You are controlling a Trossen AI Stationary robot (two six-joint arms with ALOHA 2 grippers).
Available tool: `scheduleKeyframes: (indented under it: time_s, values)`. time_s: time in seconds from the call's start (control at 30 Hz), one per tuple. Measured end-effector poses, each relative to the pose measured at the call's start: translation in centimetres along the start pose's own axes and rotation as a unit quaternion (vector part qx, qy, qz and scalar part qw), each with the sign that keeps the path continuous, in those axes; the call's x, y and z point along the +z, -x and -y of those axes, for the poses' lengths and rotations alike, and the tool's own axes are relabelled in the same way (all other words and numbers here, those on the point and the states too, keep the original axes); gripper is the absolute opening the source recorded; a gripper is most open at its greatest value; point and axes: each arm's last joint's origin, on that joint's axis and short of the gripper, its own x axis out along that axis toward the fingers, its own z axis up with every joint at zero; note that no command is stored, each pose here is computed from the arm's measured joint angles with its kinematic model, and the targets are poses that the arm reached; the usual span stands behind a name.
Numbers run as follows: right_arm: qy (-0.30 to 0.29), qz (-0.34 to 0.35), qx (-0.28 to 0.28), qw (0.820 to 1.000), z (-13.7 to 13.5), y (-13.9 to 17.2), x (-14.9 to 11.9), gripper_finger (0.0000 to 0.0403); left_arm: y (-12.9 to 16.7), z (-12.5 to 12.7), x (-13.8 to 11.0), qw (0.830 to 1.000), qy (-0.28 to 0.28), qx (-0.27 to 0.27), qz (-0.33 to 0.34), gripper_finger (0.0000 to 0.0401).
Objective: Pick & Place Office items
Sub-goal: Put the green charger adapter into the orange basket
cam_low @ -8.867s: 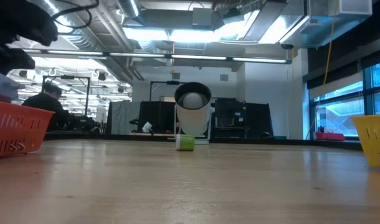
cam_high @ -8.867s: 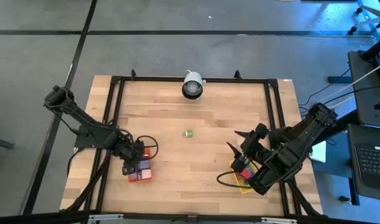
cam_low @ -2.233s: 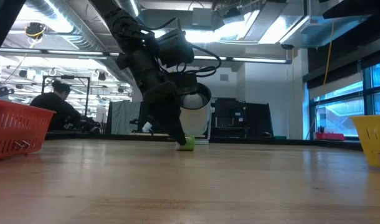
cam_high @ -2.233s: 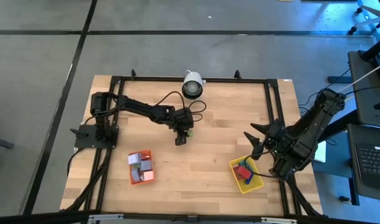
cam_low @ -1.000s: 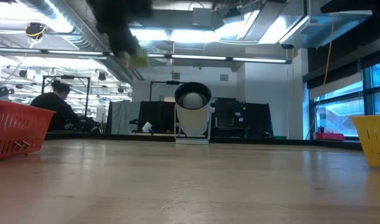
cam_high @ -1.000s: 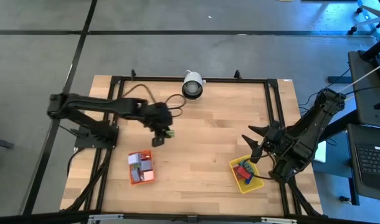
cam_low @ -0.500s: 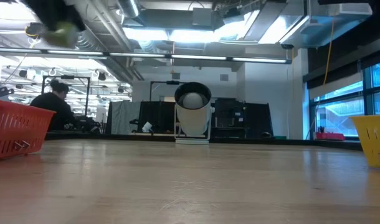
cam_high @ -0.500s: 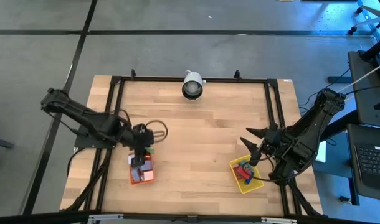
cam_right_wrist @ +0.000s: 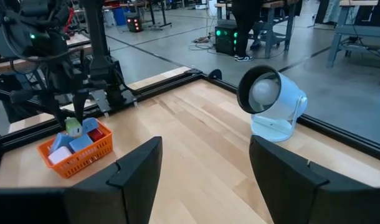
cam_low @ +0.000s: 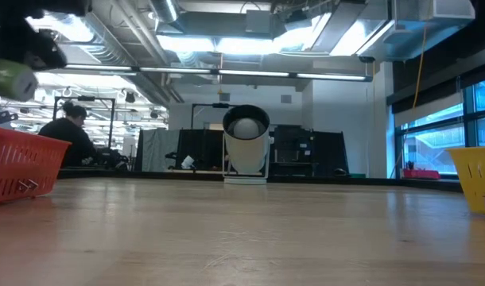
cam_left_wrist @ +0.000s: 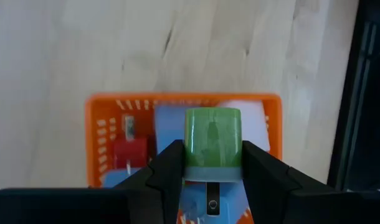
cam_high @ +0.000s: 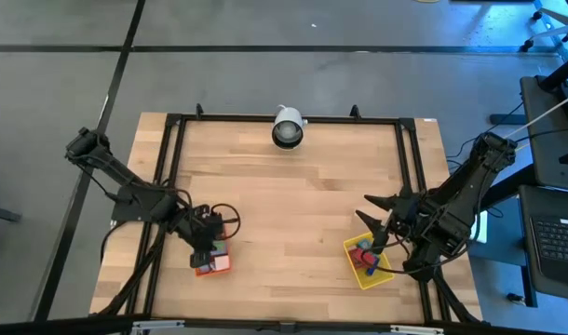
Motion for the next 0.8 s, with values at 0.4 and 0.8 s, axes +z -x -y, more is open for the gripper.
scheduleKeyframes:
  time_s: [0.4, 0.8]
  values:
    - [-0.001, 0.001, 0.006, 1.0, -0.4, 0.0, 0.1, 0.0242, -1.7, 0.0, -1.5, 1.0, 0.016, -0.011, 0.012, 0.013]
    - [0.002, -0.003, 0.009, 1.0, -0.5, 0.0, 0.1, 0.0242, -2.7, -0.1, -1.0, 1.0, 0.007, -0.005, 0.016, 0.013]
